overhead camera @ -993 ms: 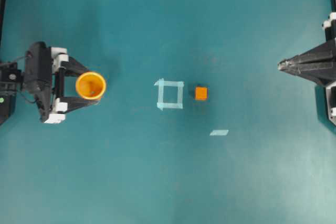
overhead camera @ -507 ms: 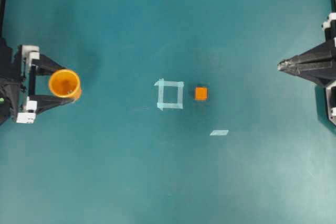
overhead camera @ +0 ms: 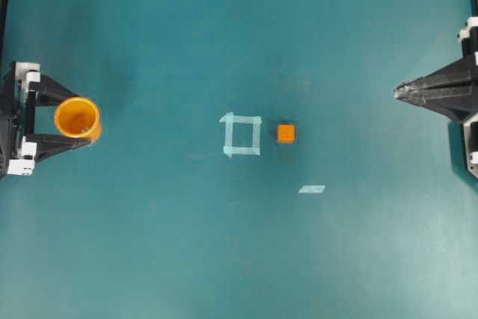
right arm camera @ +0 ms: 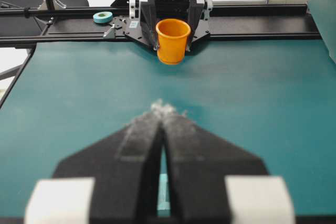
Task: Move the cup to the left with left arm.
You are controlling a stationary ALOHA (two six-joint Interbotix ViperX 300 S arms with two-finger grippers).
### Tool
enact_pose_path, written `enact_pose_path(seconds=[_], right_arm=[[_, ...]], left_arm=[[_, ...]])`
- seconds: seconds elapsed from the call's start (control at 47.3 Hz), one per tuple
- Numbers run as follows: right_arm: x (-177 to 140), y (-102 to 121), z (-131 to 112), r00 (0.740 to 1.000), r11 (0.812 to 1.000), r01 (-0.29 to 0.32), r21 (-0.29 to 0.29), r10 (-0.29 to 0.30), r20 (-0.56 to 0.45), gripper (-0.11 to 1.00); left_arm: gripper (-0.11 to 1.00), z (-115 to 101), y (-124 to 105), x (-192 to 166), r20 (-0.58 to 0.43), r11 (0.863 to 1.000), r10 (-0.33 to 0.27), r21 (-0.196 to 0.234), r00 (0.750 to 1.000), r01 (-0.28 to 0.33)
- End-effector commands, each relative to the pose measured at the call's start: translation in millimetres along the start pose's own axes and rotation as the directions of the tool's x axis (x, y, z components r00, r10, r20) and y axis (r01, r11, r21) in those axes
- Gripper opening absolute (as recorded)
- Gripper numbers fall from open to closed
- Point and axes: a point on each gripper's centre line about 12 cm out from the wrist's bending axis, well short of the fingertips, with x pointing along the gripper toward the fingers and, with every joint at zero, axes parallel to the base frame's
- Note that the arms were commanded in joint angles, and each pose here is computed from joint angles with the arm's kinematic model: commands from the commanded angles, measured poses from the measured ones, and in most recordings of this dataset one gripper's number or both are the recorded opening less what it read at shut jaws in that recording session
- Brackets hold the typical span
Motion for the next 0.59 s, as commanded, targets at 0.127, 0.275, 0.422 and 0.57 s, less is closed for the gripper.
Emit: enact_pose_path(seconds=[0.127, 0.275, 0.422, 0.57], right_arm=[[2.3, 0.0, 11.6, 1.0, 1.0, 0.001, 0.005, -0.001, 0.026, 0.0], [2.4, 0.1, 12.3, 1.0, 1.0, 0.001, 0.005, -0.001, 0.028, 0.0], [2.3, 0.0, 11.6, 1.0, 1.0, 0.001, 0.005, -0.001, 0.026, 0.0], [2.6, 0.0, 11.3, 1.0, 1.0, 0.001, 0.005, -0.001, 0.025, 0.0]], left_arm=[[0.63, 0.3, -0.1, 3.0, -0.011, 1.0, 0.0, 0.001, 1.0, 0.0], [0.63, -0.7, 0.0, 3.5, -0.017, 1.0, 0.0, 0.001, 1.0, 0.0], [0.63, -0.7, -0.1, 3.7, -0.017, 1.0, 0.0, 0.003, 1.0, 0.0], [0.63, -0.9, 0.2, 3.6, -0.018, 1.0, 0.002, 0.001, 1.0, -0.002]])
